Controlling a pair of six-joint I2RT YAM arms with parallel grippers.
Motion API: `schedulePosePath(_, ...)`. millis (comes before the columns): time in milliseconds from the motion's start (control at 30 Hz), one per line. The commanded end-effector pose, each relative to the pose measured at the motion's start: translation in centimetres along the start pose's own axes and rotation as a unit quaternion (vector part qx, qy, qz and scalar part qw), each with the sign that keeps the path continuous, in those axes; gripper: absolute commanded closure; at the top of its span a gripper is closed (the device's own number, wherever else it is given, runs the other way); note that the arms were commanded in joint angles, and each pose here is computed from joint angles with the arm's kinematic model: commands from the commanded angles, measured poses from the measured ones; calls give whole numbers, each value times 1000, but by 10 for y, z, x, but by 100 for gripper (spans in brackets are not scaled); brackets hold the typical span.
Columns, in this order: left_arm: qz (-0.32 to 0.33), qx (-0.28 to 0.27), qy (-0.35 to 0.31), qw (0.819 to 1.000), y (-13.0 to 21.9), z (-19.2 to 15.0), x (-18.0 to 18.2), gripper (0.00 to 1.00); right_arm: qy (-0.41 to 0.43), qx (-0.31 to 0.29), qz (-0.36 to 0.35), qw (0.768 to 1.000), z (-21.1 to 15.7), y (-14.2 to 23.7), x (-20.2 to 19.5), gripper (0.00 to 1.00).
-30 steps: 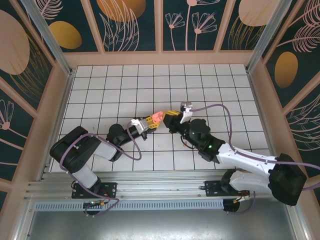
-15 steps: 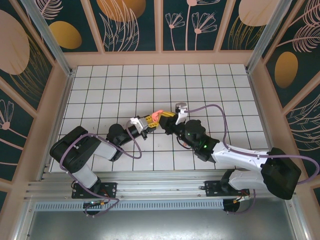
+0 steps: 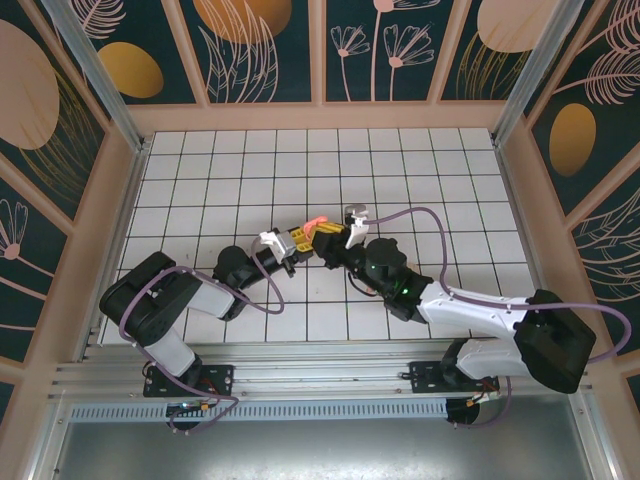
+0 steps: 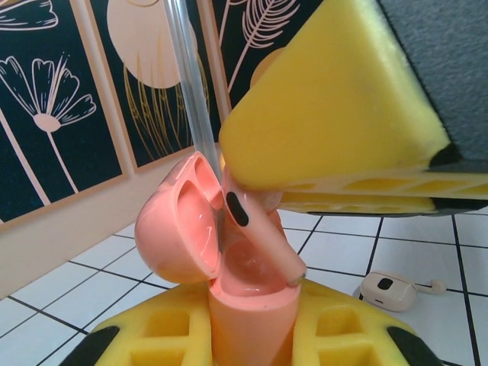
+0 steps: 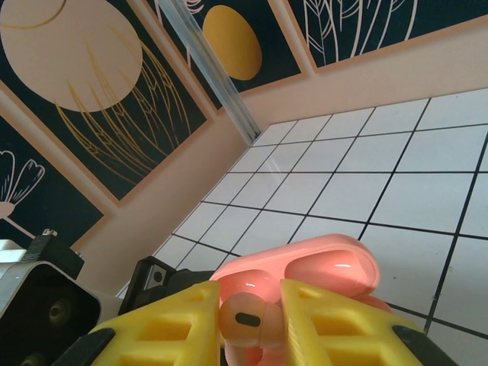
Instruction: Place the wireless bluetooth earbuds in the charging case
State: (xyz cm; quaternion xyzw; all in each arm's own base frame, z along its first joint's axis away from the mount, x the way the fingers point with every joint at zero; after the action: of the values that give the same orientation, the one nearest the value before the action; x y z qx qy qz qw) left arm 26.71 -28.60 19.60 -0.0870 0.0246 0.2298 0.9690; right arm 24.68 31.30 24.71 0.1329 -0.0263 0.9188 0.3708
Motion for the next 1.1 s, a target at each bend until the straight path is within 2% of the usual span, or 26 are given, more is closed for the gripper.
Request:
schedulePosePath(0,-3,-38,-3,999,-6,20,-2,93,0,-24,14,1000,15,-4,11,76)
schedulePosePath(367,-11,-51,6,999,-7,30,-4,94,1,-24,-12,1000,11,-4,2,76)
schedulePosePath(733,-18,-37,26,999,-7,26,-7,94,38,-72,-12,997,53,-3,9,76)
schedulePosePath(1067,-21,-53,37,998,-7,38,-8,94,38,-62,-19,997,43,-5,3,76)
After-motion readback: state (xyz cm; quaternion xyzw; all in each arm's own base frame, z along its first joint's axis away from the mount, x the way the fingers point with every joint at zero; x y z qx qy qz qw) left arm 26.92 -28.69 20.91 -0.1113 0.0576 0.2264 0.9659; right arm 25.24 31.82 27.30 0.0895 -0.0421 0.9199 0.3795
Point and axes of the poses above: each hand's point on the last joint's axis, 136 mm out from that joint toward the fingers, its own y axis back along the fingers, its own x axis along the line the jaws close on, z = x × y, the point moved 1 cm from there along y, back along the fingers, and after that the axes turned 14 degrees about y, right-handed, at the moved point
